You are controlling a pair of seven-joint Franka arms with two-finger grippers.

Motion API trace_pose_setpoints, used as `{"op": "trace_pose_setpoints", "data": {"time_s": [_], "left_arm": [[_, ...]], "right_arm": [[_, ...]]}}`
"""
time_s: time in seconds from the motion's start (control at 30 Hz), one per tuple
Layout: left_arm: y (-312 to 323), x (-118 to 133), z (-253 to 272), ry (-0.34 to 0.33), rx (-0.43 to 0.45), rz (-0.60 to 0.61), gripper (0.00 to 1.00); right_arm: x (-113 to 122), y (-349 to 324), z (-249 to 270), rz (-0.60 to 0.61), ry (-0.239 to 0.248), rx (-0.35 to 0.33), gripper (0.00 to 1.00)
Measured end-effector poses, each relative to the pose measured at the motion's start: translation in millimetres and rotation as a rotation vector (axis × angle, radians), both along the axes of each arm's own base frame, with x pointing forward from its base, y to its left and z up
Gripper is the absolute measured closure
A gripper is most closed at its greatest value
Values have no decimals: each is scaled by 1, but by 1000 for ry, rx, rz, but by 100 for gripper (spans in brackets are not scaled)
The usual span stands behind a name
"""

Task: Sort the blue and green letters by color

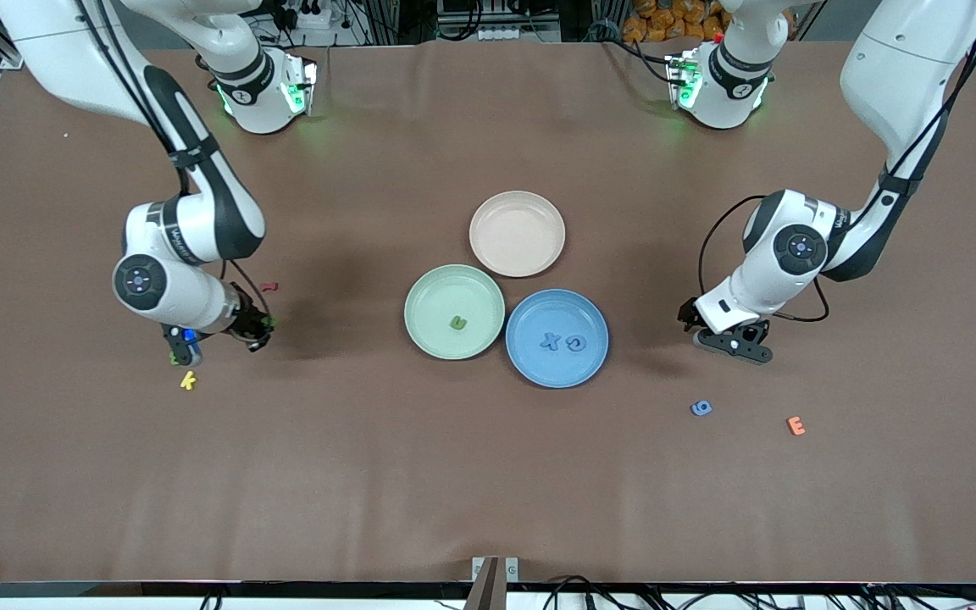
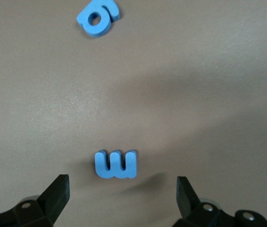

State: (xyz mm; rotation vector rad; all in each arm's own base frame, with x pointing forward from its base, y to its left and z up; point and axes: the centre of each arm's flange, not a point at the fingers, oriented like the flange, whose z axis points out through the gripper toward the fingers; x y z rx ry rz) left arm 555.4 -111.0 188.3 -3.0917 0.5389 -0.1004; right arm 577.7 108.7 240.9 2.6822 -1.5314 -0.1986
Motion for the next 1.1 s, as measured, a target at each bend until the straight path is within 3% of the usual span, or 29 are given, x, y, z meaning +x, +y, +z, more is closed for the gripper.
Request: {"op": "trace_pose_setpoints", "data": {"time_s": [0.37, 0.8, 0.83, 0.87, 0.9, 0.97, 1.1], "left_arm": [[4, 11, -14, 5, -20, 11, 0], [3, 15, -17, 5, -25, 14, 3], [3, 15, -17, 5, -25, 14, 5], [3, 15, -17, 5, -25, 14, 13], [3, 15, -17, 5, -25, 14, 13], [3, 16, -16, 2, -25, 14, 29], [4, 18, -13, -4, -25, 14, 45]], "right_arm": [[-6, 81, 21, 72, -31, 88, 74], [-19, 169, 44, 100, -113, 195, 74], [-20, 177, 44, 102, -119, 201, 74], [-21, 183, 44, 105, -125, 206, 74], [-22, 189, 43, 108, -130, 211, 74], [-26, 207, 39, 120, -151, 228, 74], [-35, 234, 28, 132, -180, 255, 74]]}}
